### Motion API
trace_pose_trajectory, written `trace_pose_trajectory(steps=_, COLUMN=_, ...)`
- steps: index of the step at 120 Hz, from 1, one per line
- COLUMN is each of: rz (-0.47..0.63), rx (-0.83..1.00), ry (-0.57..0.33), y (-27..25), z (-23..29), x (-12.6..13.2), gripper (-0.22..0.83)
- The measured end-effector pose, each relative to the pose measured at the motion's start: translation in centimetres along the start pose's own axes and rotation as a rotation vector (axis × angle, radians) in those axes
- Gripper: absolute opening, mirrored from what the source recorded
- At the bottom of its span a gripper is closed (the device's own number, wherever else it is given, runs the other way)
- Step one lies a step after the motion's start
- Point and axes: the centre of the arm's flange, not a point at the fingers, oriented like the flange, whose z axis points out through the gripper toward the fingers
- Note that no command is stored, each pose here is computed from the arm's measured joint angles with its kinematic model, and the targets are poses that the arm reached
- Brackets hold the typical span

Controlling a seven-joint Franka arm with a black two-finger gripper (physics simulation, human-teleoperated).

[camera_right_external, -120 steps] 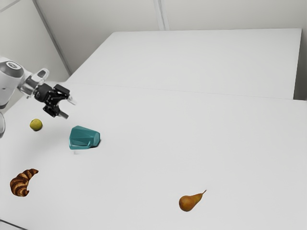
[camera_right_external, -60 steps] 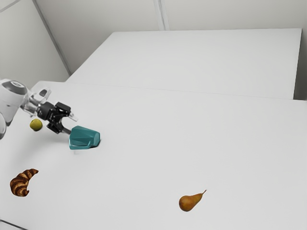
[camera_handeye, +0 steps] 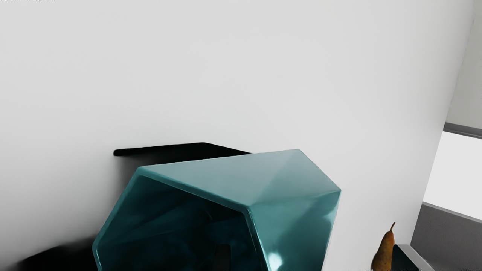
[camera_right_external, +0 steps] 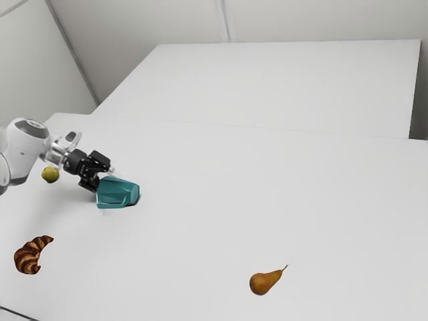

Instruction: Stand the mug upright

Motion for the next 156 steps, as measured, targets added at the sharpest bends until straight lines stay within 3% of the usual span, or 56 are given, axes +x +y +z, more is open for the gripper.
trace_pose_trajectory(steps=26, rz=0.035, rx=0.003, ry=-0.002, y=2.1, z=0.1, x=0.3, gripper=0.06)
trace_pose_trajectory(steps=46, rz=0.049, rx=0.001, ry=-0.006, y=3.0, z=0.4, x=0.5, gripper=-0.08)
trace_pose_trajectory(steps=78, rz=0.062, rx=0.005, ry=-0.011, y=4.6, z=0.5, x=0.6, gripper=-0.14)
trace_pose_trajectory(steps=92, rz=0.136, rx=0.068, ry=-0.028, y=9.7, z=1.0, x=1.0, gripper=-0.15)
trace_pose_trajectory(steps=104, rz=0.254, rx=0.198, ry=-0.054, y=16.5, z=2.5, x=1.0, gripper=-0.16)
trace_pose_trajectory(steps=128, rz=0.480, rx=0.576, ry=-0.154, y=25.7, z=8.6, x=-2.0, gripper=-0.16)
trace_pose_trajectory(steps=156, rz=0.657, rx=0.941, ry=-0.235, y=28.2, z=16.9, x=-4.1, gripper=-0.17)
